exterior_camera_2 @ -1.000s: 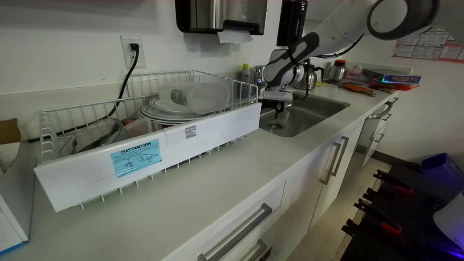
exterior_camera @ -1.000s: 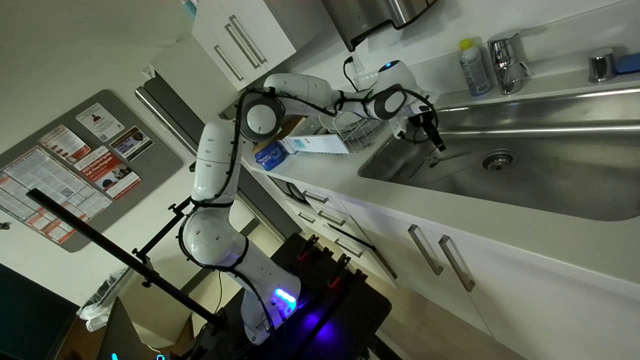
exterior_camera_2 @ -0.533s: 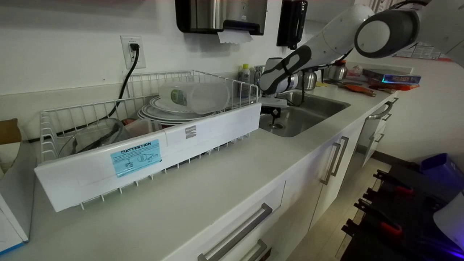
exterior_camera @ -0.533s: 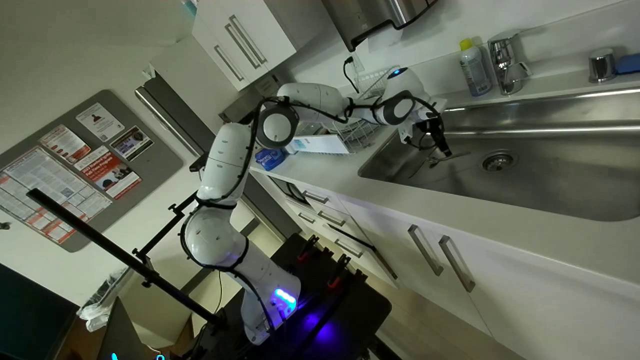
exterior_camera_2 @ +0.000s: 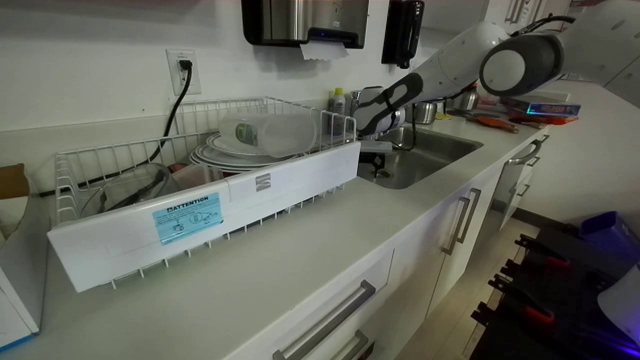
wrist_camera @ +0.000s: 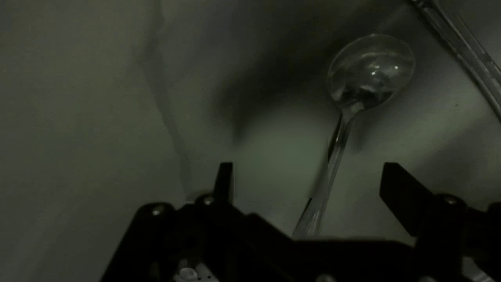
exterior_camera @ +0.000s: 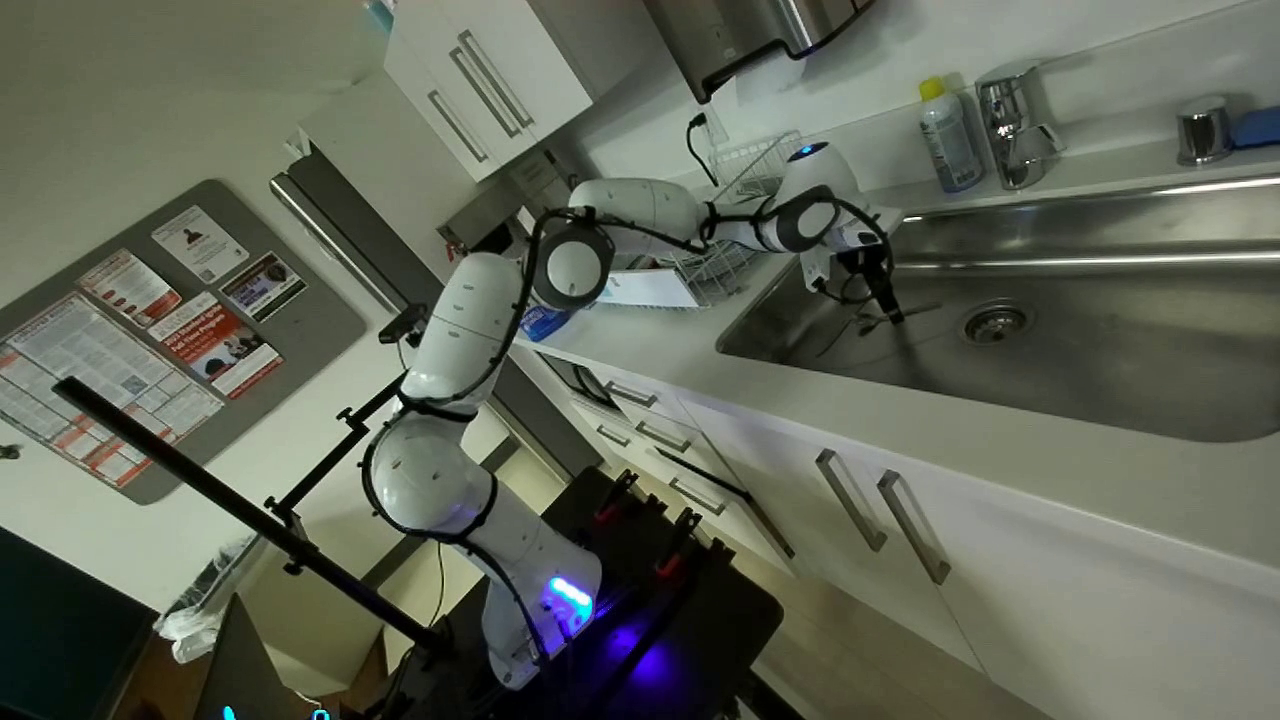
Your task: Pick up the spoon from the sink and place it on the dish drainer
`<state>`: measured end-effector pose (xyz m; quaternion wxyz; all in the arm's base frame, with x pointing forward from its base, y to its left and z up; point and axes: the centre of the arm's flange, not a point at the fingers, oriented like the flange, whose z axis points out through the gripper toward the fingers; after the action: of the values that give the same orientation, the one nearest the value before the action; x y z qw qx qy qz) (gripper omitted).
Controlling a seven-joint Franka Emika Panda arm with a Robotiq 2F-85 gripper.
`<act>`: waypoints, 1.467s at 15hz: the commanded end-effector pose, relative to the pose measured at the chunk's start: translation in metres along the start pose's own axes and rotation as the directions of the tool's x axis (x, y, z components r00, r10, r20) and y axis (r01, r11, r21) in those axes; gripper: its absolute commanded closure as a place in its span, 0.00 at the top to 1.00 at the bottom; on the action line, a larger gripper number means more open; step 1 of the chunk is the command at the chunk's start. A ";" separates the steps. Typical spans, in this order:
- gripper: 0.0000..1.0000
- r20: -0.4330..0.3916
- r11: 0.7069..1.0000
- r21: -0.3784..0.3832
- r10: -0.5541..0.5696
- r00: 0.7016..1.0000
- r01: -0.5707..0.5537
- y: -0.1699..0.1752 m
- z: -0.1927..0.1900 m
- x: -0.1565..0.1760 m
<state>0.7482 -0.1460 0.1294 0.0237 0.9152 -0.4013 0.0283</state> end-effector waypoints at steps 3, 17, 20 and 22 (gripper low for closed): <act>0.88 0.035 1.000 -0.029 0.012 0.999 -0.011 -0.016 0.007 0.008; 0.01 0.038 0.999 -0.045 0.001 0.999 0.001 -0.023 0.009 0.010; 0.02 0.052 0.999 -0.037 -0.017 0.998 0.019 -0.013 -0.014 0.000; 0.02 0.064 0.999 -0.037 -0.024 0.998 0.027 -0.004 -0.039 -0.008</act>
<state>0.7639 -0.1368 0.1250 0.0280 0.9198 -0.3913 0.0104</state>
